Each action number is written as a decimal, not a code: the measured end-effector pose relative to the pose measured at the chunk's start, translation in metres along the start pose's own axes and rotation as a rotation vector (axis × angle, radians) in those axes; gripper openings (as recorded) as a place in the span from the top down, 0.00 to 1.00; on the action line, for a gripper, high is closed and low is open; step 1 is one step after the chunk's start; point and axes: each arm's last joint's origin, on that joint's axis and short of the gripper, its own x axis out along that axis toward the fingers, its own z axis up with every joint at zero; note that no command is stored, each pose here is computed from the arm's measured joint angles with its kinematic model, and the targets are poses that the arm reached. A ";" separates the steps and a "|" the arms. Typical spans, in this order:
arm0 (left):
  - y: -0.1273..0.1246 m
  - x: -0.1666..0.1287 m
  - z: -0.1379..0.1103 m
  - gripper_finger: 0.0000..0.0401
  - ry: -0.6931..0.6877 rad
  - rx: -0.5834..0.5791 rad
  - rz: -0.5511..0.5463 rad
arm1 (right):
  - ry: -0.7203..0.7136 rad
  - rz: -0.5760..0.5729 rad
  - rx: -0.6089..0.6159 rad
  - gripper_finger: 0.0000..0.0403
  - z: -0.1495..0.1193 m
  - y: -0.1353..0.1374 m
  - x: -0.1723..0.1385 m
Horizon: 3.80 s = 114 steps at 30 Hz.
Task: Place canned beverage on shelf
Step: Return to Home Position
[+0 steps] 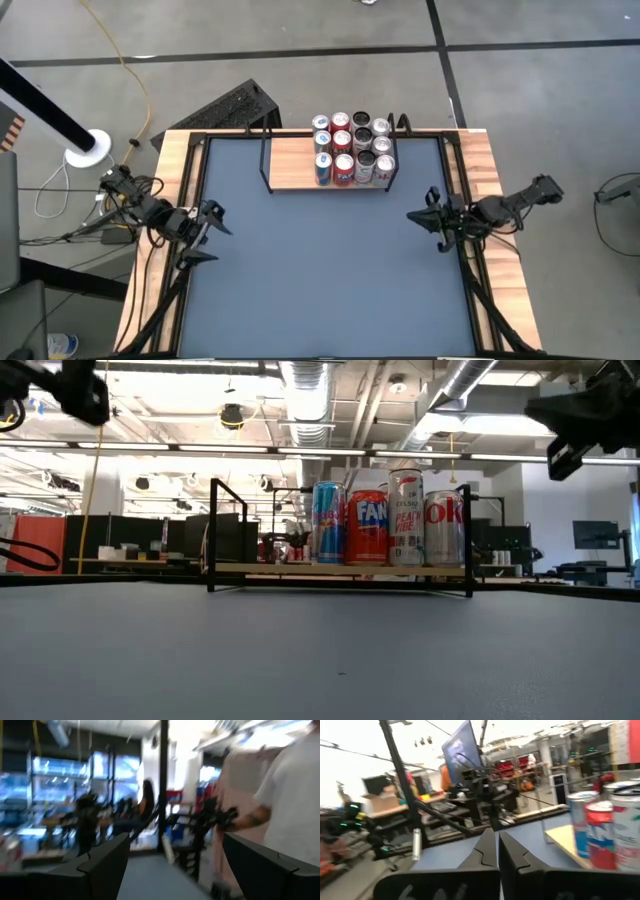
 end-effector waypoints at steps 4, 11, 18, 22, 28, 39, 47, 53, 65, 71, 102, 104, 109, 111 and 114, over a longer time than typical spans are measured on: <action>0.001 0.000 -0.008 0.22 0.081 -0.028 0.061 | 0.024 -0.049 -0.038 0.94 -0.003 -0.005 0.001; 0.002 -0.001 -0.011 0.22 0.108 0.015 0.062 | 0.094 -0.083 -0.072 0.89 -0.010 -0.011 0.002; 0.001 -0.001 -0.015 0.22 0.148 -0.009 0.049 | 0.099 -0.077 -0.036 0.89 -0.010 -0.013 0.003; 0.000 -0.001 -0.015 0.22 0.150 0.013 0.000 | 0.104 -0.072 -0.007 0.89 -0.010 -0.014 0.003; 0.001 0.000 -0.015 0.22 0.146 0.034 0.026 | 0.102 -0.085 -0.009 0.89 -0.010 -0.015 0.003; 0.014 0.005 -0.017 0.22 0.151 0.015 0.176 | 0.108 -0.090 -0.020 0.89 -0.011 -0.015 0.003; 0.021 0.011 -0.016 0.22 0.133 -0.024 0.068 | 0.097 -0.131 -0.042 0.89 -0.010 -0.020 0.004; 0.025 0.009 -0.018 0.22 0.150 0.016 0.190 | 0.119 -0.094 -0.046 0.89 -0.011 -0.021 0.004; 0.031 0.006 -0.024 0.22 0.192 -0.058 0.384 | 0.123 -0.087 -0.081 0.89 -0.011 -0.020 0.004; 0.027 0.005 -0.032 0.22 0.278 -0.082 0.273 | 0.126 -0.082 -0.155 0.89 -0.011 -0.020 0.004; 0.026 -0.001 -0.048 0.22 0.452 -0.243 0.249 | 0.126 -0.078 -0.157 0.89 -0.011 -0.020 0.004; 0.026 -0.001 -0.048 0.22 0.453 -0.244 0.249 | 0.126 -0.078 -0.157 0.89 -0.011 -0.020 0.004; 0.026 -0.001 -0.048 0.22 0.453 -0.245 0.249 | 0.126 -0.078 -0.157 0.89 -0.011 -0.020 0.004; 0.026 -0.001 -0.048 0.22 0.453 -0.244 0.249 | 0.126 -0.078 -0.157 0.89 -0.011 -0.020 0.004; 0.026 -0.001 -0.048 0.22 0.453 -0.244 0.250 | 0.126 -0.078 -0.157 0.89 -0.011 -0.020 0.004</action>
